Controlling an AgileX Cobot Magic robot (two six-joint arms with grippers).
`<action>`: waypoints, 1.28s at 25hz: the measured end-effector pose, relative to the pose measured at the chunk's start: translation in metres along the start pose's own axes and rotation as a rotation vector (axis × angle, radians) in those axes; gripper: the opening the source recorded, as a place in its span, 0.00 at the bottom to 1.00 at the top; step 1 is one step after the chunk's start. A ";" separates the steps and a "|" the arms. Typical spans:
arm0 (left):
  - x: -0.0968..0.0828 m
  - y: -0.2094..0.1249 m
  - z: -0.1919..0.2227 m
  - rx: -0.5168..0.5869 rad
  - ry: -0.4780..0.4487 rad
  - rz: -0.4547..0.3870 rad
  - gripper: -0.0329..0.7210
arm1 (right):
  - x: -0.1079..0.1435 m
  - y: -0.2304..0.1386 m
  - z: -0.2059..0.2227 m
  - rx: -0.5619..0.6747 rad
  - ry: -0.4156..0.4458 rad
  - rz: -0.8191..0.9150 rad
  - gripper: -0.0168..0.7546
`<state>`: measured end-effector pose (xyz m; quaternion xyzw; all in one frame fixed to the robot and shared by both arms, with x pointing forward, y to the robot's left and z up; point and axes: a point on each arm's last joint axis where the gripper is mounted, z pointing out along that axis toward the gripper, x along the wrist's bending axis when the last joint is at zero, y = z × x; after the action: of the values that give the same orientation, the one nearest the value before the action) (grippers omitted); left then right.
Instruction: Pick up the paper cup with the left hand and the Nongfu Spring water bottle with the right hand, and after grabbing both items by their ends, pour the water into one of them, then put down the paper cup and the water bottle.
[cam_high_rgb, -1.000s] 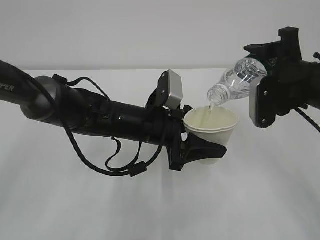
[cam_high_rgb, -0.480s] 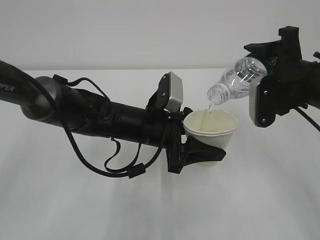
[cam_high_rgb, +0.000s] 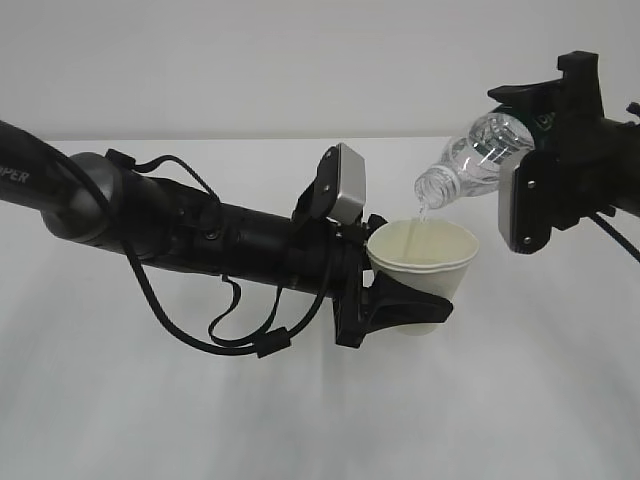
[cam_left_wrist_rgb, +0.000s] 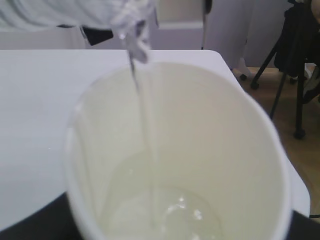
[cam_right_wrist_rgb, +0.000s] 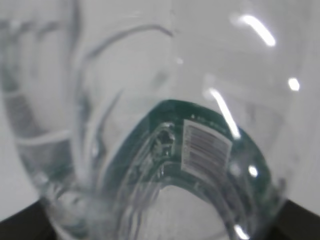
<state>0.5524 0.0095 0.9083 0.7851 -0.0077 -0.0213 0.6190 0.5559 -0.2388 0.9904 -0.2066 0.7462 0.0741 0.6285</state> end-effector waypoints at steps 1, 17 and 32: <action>0.000 0.000 0.000 0.000 0.000 0.000 0.62 | 0.000 0.000 0.000 0.000 0.000 0.000 0.67; -0.001 -0.001 0.000 0.013 -0.015 0.011 0.62 | -0.001 0.000 0.000 -0.002 -0.014 -0.002 0.67; -0.001 -0.001 0.000 0.008 -0.009 0.006 0.62 | -0.002 0.000 0.000 -0.004 -0.020 -0.011 0.67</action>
<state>0.5516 0.0096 0.9077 0.7873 -0.0130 -0.0226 0.6160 0.5560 -0.2381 0.9921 -0.2113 0.7385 0.0742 0.6360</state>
